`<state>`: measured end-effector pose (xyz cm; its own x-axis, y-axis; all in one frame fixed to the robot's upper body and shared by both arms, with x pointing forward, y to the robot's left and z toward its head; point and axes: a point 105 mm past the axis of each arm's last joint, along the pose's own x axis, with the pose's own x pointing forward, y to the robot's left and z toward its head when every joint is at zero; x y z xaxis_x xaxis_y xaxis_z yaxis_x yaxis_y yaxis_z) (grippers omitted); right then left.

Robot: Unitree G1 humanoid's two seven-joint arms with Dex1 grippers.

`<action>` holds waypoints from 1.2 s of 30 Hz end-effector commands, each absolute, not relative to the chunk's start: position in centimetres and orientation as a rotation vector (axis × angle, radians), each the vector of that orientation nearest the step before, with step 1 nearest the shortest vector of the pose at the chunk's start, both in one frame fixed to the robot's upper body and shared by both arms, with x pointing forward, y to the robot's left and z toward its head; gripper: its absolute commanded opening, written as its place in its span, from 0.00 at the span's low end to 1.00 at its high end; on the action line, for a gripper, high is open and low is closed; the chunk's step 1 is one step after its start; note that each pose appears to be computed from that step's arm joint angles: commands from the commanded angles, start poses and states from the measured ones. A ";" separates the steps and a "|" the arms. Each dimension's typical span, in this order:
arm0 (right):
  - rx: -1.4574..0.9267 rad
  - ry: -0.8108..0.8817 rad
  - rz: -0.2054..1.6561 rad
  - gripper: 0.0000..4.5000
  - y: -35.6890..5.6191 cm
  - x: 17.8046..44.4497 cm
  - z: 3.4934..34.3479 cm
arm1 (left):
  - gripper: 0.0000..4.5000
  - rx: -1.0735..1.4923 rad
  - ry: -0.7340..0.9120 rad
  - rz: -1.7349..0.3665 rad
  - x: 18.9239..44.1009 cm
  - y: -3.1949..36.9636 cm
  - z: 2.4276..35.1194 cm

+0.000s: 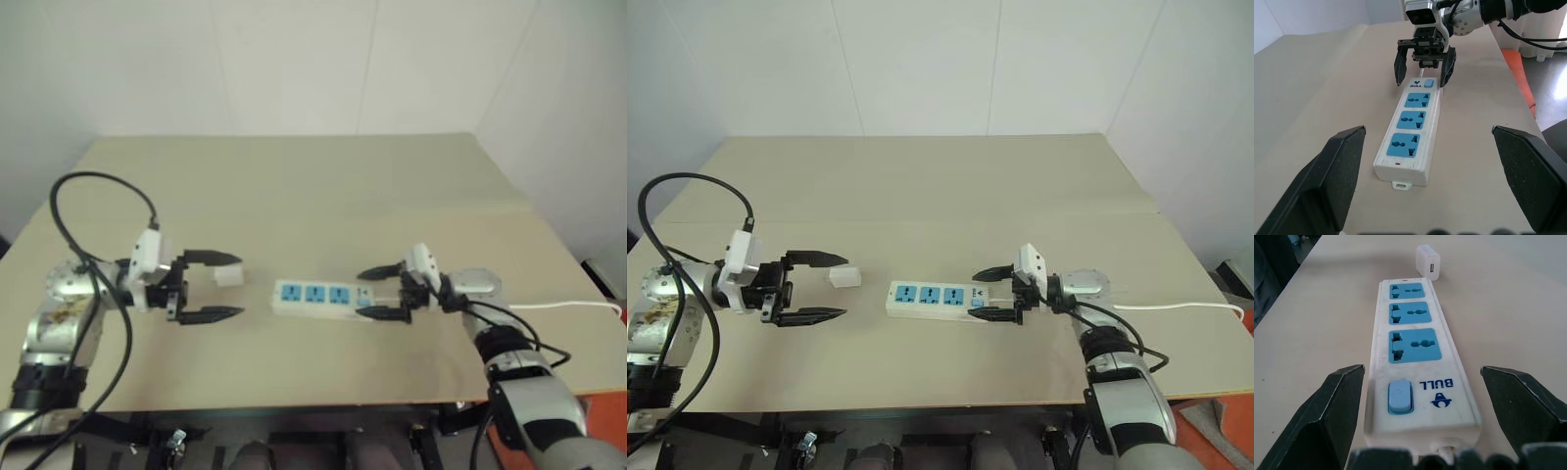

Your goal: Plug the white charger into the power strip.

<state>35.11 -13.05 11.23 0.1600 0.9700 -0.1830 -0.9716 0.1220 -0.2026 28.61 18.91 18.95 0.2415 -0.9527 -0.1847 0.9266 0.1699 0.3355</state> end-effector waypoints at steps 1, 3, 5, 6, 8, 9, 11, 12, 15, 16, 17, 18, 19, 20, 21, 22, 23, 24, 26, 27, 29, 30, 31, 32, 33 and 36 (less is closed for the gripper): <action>-0.327 -0.041 1.433 0.99 -13.1 35.1 12.0 | 1.00 0.470 -0.111 -1.325 28.2 19.1 20.0; -0.322 -0.043 1.434 0.99 -13.0 35.1 11.9 | 1.00 0.474 -0.106 -1.334 28.2 19.0 19.8; -0.319 -0.047 1.439 0.99 -12.9 34.9 11.7 | 1.00 0.488 -0.097 -1.343 28.3 19.1 19.7; -0.318 -0.049 1.440 0.99 -12.9 34.9 11.7 | 1.00 0.493 -0.096 -1.343 28.5 19.2 19.7; -0.319 -0.052 1.438 0.99 -12.8 34.9 11.6 | 1.00 0.497 -0.102 -1.338 28.7 19.2 20.0; -0.321 -0.055 1.436 0.99 -12.8 34.9 11.5 | 1.00 0.498 -0.106 -1.337 28.8 19.2 20.1; -0.327 -0.062 1.431 0.99 -12.7 34.9 11.4 | 1.00 0.497 -0.111 -1.338 28.9 19.2 20.1; -0.331 -0.070 1.429 0.99 -12.7 34.9 11.4 | 1.00 0.496 -0.113 -1.339 28.8 19.2 20.1; -0.335 -0.077 1.419 0.99 -12.5 34.9 11.3 | 1.00 0.488 -0.115 -1.345 28.8 19.0 20.0; -0.344 -0.069 1.416 0.99 -12.6 34.9 11.0 | 1.00 0.486 -0.115 -1.346 28.8 18.9 19.9; -0.347 -0.064 1.414 0.99 -12.6 34.9 10.8 | 1.00 0.485 -0.115 -1.346 28.8 18.9 19.9; -0.344 -0.060 1.411 0.99 -12.6 34.9 10.7 | 1.00 0.483 -0.116 -1.346 28.8 18.9 19.9; -0.341 -0.060 1.409 0.99 -12.6 34.9 10.7 | 1.00 0.482 -0.116 -1.347 28.8 18.8 19.9; -0.340 -0.061 1.406 0.99 -12.7 34.9 10.7 | 1.00 0.482 -0.117 -1.346 28.7 18.8 19.9; -0.343 -0.060 1.399 0.99 -12.7 35.0 10.6 | 1.00 0.482 -0.118 -1.346 28.7 18.8 19.9; -0.341 -0.058 1.389 0.99 -12.7 35.1 10.6 | 1.00 0.481 -0.119 -1.345 28.7 18.8 19.9; -0.337 -0.057 1.382 0.99 -12.8 35.2 10.6 | 1.00 0.480 -0.120 -1.344 28.7 18.8 19.9; -0.334 -0.057 1.371 0.99 -12.8 35.3 10.6 | 1.00 0.479 -0.122 -1.344 28.8 18.7 19.8; -0.327 -0.055 1.366 0.99 -12.8 35.4 10.6 | 1.00 0.476 -0.123 -1.346 28.7 18.6 19.8; -0.323 -0.054 1.369 0.99 -12.8 35.4 10.6 | 1.00 0.475 -0.124 -1.347 28.7 18.6 19.8; -0.320 -0.051 1.372 0.99 -12.8 35.4 10.5 | 1.00 0.472 -0.125 -1.347 28.7 18.6 19.8; -0.320 -0.047 1.373 0.99 -12.8 35.4 10.5 | 1.00 0.472 -0.124 -1.347 28.7 18.6 19.7; -0.320 -0.043 1.374 0.99 -12.8 35.4 10.4 | 1.00 0.473 -0.124 -1.346 28.7 18.6 19.7; -0.315 -0.034 1.377 0.99 -12.9 35.3 10.3 | 1.00 0.472 -0.124 -1.346 28.7 18.6 19.7; -0.312 -0.028 1.379 0.99 -12.9 35.3 10.2 | 1.00 0.472 -0.123 -1.345 28.7 18.6 19.7; -0.298 -0.011 1.382 0.90 -13.0 35.3 10.0 | 1.00 0.469 -0.125 -1.345 28.7 18.6 19.7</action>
